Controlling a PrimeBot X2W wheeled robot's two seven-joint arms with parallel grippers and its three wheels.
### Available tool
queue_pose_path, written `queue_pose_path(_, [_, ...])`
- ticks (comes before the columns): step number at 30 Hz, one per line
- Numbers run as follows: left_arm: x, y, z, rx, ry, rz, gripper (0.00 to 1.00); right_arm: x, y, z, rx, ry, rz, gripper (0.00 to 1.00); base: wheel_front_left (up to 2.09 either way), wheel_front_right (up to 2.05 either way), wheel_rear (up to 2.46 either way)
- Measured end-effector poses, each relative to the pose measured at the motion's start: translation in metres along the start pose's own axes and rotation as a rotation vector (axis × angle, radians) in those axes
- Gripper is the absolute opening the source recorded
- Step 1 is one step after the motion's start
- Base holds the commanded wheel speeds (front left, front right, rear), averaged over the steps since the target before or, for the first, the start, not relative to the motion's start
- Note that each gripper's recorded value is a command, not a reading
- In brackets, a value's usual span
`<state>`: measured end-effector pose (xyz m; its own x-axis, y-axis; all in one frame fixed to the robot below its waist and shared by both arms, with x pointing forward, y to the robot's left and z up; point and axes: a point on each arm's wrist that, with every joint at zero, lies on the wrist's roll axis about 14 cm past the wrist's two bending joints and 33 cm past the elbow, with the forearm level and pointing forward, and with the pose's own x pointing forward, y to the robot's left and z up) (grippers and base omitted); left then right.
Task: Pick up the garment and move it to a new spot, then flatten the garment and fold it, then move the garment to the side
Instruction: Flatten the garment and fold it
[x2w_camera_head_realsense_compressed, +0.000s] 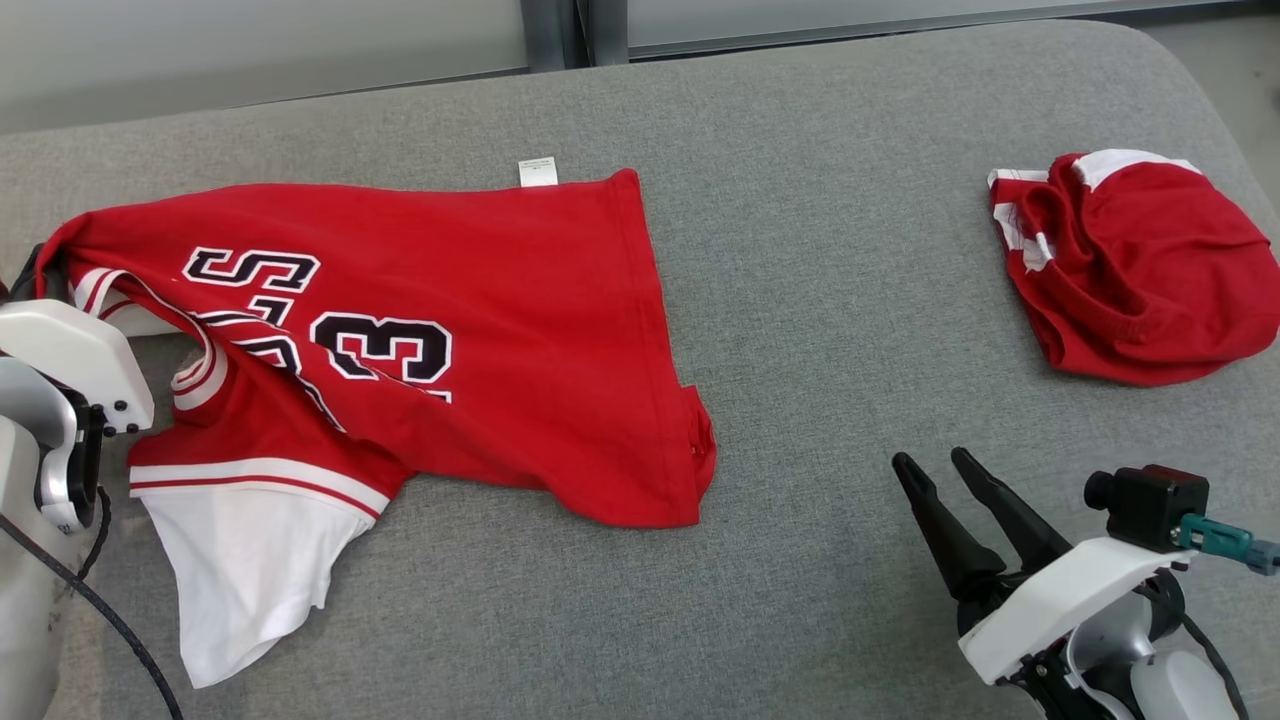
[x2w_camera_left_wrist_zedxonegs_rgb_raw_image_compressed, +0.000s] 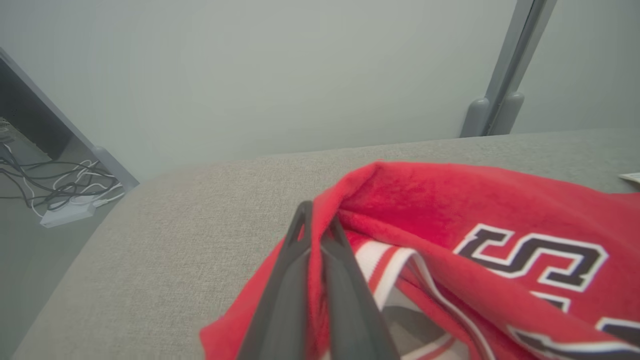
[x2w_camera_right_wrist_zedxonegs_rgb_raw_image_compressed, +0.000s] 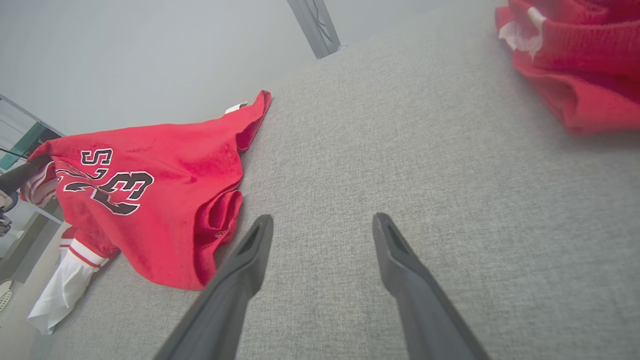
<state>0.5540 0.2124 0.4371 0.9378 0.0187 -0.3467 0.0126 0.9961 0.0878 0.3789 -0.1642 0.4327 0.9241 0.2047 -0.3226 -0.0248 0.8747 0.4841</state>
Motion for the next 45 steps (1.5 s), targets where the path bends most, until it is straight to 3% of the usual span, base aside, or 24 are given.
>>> queue_pose_path(1, [0.000,0.001,-0.002,-0.003,0.006,0.006,0.00,0.000,0.001,-0.001,0.000,0.003,0.002,1.00,0.00,0.00,0.00])
queue_pose_path(2, [0.000,0.002,-0.005,-0.010,0.013,0.013,0.15,0.001,0.002,-0.002,0.000,0.007,0.007,1.00,0.00,0.00,0.00])
queue_pose_path(3, [-0.001,0.003,-0.007,-0.018,0.018,0.018,0.40,0.002,0.004,-0.003,-0.001,0.011,0.013,1.00,0.00,0.00,0.00])
queue_pose_path(4, [-0.001,0.005,-0.008,-0.020,0.015,0.025,1.00,0.003,0.007,-0.005,-0.004,0.016,0.022,1.00,0.00,0.00,0.00])
queue_pose_path(10, [-0.006,0.013,0.003,-0.046,-0.066,0.049,1.00,0.013,0.027,-0.009,-0.060,0.052,0.099,1.00,0.00,0.00,0.00])
queue_pose_path(15, [-0.019,0.004,0.021,-0.045,-0.165,0.021,1.00,0.019,0.040,-0.022,-0.221,0.113,0.171,1.00,0.00,0.00,0.00])
queue_pose_path(21, [-0.048,-0.012,0.024,-0.104,-0.243,-0.014,1.00,0.030,0.045,-0.042,-0.498,0.190,0.259,1.00,0.00,0.00,0.00])
queue_pose_path(27, [-0.084,-0.019,0.013,-0.171,-0.271,-0.007,1.00,0.044,0.058,-0.056,-0.510,0.211,0.315,1.00,0.00,0.00,0.00])
queue_pose_path(39, [-0.135,-0.031,-0.003,-0.264,-0.268,0.016,1.00,0.070,0.080,-0.074,-0.351,0.241,0.322,1.00,0.00,0.00,0.00])
queue_pose_path(40, [-0.137,-0.031,-0.003,-0.264,-0.268,0.015,1.00,0.071,0.079,-0.078,-0.345,0.257,0.319,0.84,0.00,0.00,0.00])
queue_pose_path(41, [-0.139,-0.031,-0.003,-0.265,-0.266,0.017,1.00,0.072,0.080,-0.080,-0.337,0.268,0.317,0.49,0.00,0.00,0.00])
queue_pose_path(43, [-0.142,-0.031,-0.003,-0.268,-0.266,0.017,1.00,0.075,0.080,-0.081,-0.317,0.281,0.308,0.25,0.00,0.00,0.00])
queue_pose_path(44, [-0.143,-0.031,-0.003,-0.268,-0.266,0.020,1.00,0.076,0.079,-0.082,-0.309,0.284,0.302,0.00,0.00,0.00,0.00])
queue_pose_path(45, [-0.143,-0.031,-0.003,-0.268,-0.265,0.022,1.00,0.077,0.078,-0.082,-0.297,0.286,0.295,0.00,0.00,0.00,0.00])
